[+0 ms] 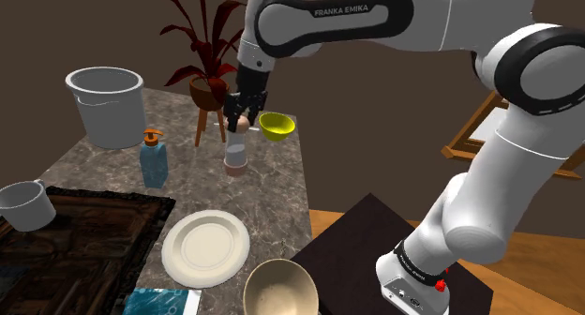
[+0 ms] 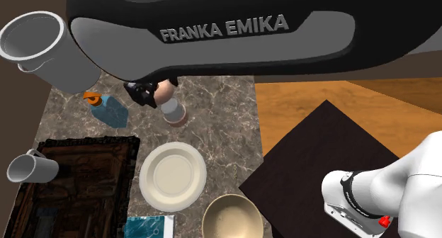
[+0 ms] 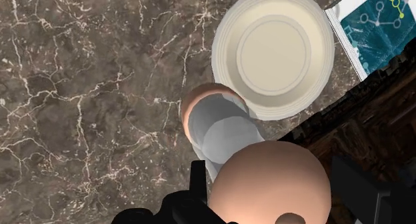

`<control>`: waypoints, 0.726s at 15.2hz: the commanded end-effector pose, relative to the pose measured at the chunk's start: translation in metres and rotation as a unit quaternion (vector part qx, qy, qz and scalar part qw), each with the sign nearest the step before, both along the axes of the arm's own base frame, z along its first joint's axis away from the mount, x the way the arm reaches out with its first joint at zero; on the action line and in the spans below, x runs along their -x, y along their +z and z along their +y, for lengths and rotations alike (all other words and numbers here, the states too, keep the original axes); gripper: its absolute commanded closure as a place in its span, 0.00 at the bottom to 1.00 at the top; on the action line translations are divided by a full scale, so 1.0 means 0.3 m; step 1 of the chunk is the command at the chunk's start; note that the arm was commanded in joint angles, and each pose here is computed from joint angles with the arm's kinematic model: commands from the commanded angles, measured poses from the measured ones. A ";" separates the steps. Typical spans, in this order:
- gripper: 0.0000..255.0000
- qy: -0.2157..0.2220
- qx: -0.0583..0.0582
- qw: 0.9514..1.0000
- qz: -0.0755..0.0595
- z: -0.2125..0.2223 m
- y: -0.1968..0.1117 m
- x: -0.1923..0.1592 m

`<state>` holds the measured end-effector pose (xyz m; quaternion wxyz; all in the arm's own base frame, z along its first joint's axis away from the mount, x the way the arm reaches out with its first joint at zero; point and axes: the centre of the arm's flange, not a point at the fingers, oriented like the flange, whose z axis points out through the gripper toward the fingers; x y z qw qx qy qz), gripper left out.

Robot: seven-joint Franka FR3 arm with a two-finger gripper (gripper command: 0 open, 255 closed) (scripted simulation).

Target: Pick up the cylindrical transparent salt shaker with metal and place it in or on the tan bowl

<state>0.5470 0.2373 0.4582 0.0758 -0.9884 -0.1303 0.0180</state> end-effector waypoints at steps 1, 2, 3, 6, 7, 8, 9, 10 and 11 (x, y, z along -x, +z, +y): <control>1.00 0.000 0.000 1.000 0.000 0.010 0.021 0.086; 1.00 0.000 0.000 1.000 0.000 0.020 0.028 0.128; 1.00 0.000 0.000 1.000 0.000 0.030 0.036 0.171; 1.00 0.000 0.000 1.000 0.000 0.059 0.057 0.298; 1.00 0.000 0.000 1.000 0.000 0.068 0.064 0.340; 1.00 0.000 0.000 1.000 0.000 0.078 0.071 0.382; 1.00 0.000 0.000 1.000 0.000 0.088 0.078 0.425; 1.00 0.000 0.000 1.000 0.000 0.098 0.086 0.467; 1.00 0.000 0.000 1.000 0.000 0.107 0.093 0.509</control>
